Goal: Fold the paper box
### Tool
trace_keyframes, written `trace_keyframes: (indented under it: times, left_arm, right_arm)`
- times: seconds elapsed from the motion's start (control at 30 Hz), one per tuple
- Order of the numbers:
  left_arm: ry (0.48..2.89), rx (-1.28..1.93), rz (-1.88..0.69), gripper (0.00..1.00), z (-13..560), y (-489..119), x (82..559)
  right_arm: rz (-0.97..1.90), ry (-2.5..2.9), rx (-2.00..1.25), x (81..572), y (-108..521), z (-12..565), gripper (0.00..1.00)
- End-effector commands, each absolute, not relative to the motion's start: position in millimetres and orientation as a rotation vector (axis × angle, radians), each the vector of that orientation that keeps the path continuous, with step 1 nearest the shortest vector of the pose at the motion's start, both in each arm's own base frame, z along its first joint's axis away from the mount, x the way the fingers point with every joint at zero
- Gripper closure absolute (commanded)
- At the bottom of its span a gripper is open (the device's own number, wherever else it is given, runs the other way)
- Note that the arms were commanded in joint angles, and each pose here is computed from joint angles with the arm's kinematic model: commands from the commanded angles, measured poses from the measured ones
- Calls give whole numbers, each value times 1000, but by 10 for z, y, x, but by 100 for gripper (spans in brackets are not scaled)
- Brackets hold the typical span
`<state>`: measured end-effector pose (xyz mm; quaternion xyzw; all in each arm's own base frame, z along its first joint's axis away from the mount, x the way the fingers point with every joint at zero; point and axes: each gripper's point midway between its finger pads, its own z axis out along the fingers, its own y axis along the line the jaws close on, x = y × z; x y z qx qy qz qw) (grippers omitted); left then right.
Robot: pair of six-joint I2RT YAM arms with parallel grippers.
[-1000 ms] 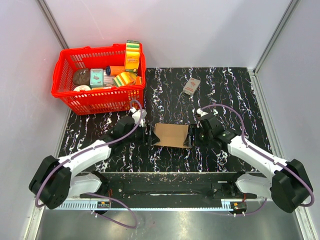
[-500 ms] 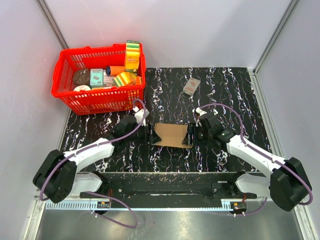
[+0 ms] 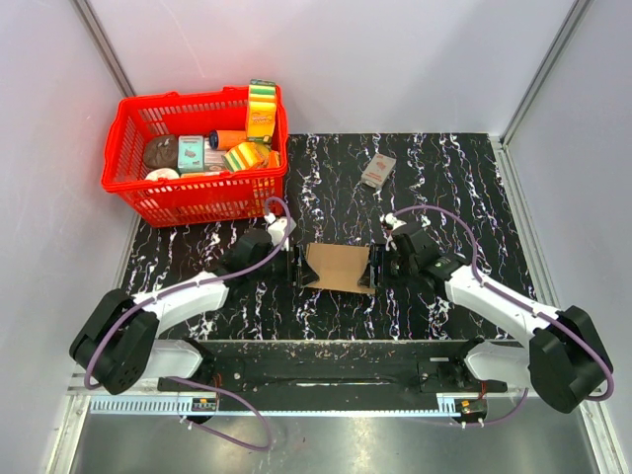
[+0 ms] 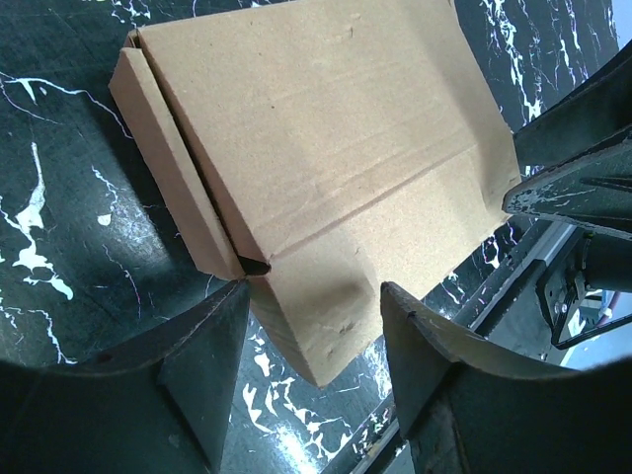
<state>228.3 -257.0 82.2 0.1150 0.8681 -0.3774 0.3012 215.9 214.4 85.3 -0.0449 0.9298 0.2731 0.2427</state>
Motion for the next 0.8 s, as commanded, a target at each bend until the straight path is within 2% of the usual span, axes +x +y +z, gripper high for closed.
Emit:
trace_keyframes:
  times: [0.0, 0.77]
  left_arm:
    - [2252, 321, -1032, 41, 879, -2618, 2336]
    - [2297, 314, -990, 42, 638, -2585, 2349]
  right_arm:
    - [776, 2511, -121, 2222, 2184, 885, 41]
    - [751, 2538, -113, 2213, 2139, 768, 41]
